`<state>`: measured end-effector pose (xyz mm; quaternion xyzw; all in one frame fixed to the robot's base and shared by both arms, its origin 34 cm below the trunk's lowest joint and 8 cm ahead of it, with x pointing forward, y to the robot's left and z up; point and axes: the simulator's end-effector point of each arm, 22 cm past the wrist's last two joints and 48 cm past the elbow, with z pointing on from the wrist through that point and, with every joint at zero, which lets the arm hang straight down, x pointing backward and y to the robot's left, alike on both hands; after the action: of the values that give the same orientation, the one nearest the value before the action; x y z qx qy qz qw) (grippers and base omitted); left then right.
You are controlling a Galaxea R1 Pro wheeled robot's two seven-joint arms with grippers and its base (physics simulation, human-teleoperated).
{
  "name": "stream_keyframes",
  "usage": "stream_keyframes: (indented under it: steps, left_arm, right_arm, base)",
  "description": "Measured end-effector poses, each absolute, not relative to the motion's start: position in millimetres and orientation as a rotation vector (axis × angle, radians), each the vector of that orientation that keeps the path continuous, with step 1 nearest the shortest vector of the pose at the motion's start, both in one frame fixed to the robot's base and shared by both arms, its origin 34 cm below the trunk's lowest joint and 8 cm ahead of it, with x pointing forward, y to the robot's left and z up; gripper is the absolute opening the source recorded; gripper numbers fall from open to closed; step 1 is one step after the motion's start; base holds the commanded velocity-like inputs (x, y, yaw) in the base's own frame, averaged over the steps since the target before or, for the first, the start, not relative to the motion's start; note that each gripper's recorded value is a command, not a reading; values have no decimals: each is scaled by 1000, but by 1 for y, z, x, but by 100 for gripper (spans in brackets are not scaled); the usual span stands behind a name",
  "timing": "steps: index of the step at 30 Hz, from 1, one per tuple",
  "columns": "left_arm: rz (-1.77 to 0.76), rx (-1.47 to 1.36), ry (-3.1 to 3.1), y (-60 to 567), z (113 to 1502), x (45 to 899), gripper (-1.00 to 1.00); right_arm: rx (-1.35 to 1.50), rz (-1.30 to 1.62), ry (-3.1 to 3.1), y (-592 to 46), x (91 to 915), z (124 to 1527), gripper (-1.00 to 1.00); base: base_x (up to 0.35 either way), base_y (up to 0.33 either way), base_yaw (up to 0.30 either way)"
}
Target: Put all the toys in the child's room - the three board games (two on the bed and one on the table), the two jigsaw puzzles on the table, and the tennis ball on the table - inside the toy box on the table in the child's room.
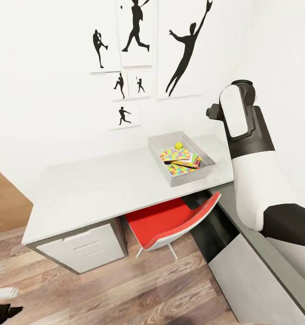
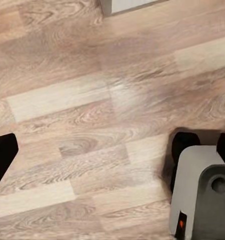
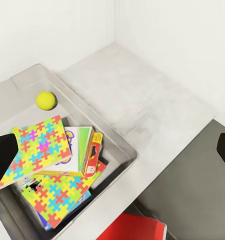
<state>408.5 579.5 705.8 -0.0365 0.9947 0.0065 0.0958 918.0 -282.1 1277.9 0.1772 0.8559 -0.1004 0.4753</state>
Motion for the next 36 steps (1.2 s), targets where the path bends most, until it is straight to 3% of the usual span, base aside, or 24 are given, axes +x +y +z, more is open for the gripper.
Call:
stream_keyframes:
  steps: [13, 24, 36]
  left_arm:
    - [426, -74, 3020, 516, 641, 322, 100]
    - [378, -58, 3074, 459, 622, 282, 100]
    - [336, -56, 3089, 437, 619, 269, 100]
  right_arm:
    - [452, -272, 2076, -289, 909, 1291, 100]
    - [460, -286, 2075, -294, 901, 1292, 100]
    - [490, -325, 2059, -320, 892, 1298, 100]
  base:
    - [0, 0, 0]
    - [0, 0, 0]
    - [0, 0, 0]
